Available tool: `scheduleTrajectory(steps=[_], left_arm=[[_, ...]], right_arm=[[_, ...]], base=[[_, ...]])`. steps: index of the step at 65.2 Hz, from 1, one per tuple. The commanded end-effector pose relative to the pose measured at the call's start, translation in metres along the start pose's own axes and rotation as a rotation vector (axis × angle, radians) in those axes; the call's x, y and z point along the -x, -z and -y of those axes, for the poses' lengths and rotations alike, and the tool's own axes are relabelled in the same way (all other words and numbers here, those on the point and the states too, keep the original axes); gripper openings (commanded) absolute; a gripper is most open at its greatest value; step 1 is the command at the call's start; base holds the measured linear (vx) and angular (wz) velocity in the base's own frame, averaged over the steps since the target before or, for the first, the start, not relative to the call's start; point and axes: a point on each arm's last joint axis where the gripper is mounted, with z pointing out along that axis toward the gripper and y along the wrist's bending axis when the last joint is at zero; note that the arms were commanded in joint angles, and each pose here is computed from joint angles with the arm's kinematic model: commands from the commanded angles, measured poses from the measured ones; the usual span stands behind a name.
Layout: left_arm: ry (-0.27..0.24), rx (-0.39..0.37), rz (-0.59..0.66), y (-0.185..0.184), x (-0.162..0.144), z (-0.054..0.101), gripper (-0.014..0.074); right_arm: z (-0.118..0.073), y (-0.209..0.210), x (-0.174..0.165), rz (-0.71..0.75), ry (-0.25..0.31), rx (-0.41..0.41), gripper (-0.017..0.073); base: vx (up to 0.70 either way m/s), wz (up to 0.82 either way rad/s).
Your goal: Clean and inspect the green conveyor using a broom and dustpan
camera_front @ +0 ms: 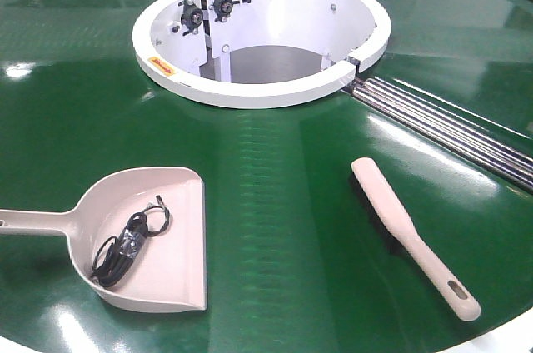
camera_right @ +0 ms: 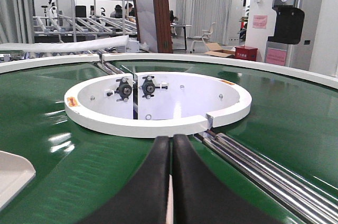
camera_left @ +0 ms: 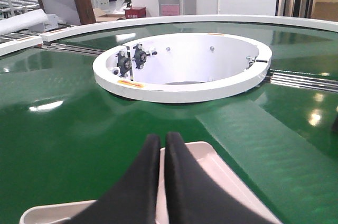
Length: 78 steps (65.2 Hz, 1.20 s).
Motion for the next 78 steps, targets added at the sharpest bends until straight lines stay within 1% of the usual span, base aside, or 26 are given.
scheduleTrajectory(steps=[1,5,10,11,15,17,22,25,29,30,37,51,56,78], left_arm=[[0.034,0.035,0.100,0.000,0.008,-0.003,-0.0008],[0.075,0.050,0.111,-0.002,0.001,-0.004,-0.0008],[0.107,0.068,0.108,-0.003,-0.010,-0.005,-0.0008],[0.107,0.071,0.102,-0.003,-0.013,-0.005,-0.0008],[0.144,0.091,0.079,-0.003,-0.022,-0.006,-0.0008],[0.152,0.102,0.067,-0.004,-0.026,-0.006,-0.0008],[0.151,0.121,0.070,0.000,-0.036,-0.006,-0.0008],[0.133,0.127,0.091,0.004,-0.043,-0.005,-0.0008],[0.126,0.131,0.123,0.010,-0.052,-0.004,-0.0008],[0.127,0.131,0.115,0.011,-0.053,-0.004,-0.0008],[0.133,0.133,0.146,0.020,-0.054,-0.003,-0.0008],[0.137,0.132,0.132,0.019,-0.055,-0.003,-0.0008],[0.146,0.132,0.132,0.019,-0.055,-0.003,-0.0008],[0.146,0.132,0.132,0.019,-0.055,-0.003,-0.0008]], right_arm=[[0.001,0.000,0.016,0.096,0.015,-0.007,-0.0008],[0.001,0.000,0.016,0.096,0.015,-0.007,-0.0008],[0.001,0.000,0.016,0.096,0.015,-0.007,-0.0008],[0.001,0.000,0.016,0.096,0.015,-0.007,-0.0008],[0.001,0.000,0.016,0.096,0.015,-0.007,-0.0008],[0.001,0.000,0.016,0.096,0.015,-0.007,-0.0008],[0.001,0.000,0.016,0.096,0.015,-0.007,-0.0008],[0.001,0.000,0.016,0.096,0.015,-0.007,-0.0008],[0.001,0.000,0.016,0.096,0.015,-0.007,-0.0008],[0.001,0.000,0.016,0.096,0.015,-0.007,-0.0008],[0.001,0.000,0.016,0.096,0.015,-0.007,-0.0008],[0.001,0.000,0.016,0.095,0.015,-0.007,-0.0008],[0.001,0.000,0.016,0.095,0.015,-0.007,-0.0008],[0.001,0.000,0.016,0.095,0.015,-0.007,-0.0008]], base=[[0.00,0.00],[0.00,0.00],[0.00,0.00],[0.00,0.00],[0.00,0.00],[0.00,0.00],[0.00,0.00],[0.00,0.00],[0.00,0.00],[0.00,0.00],[0.00,0.00],[0.00,0.00],[0.00,0.00],[0.00,0.00]])
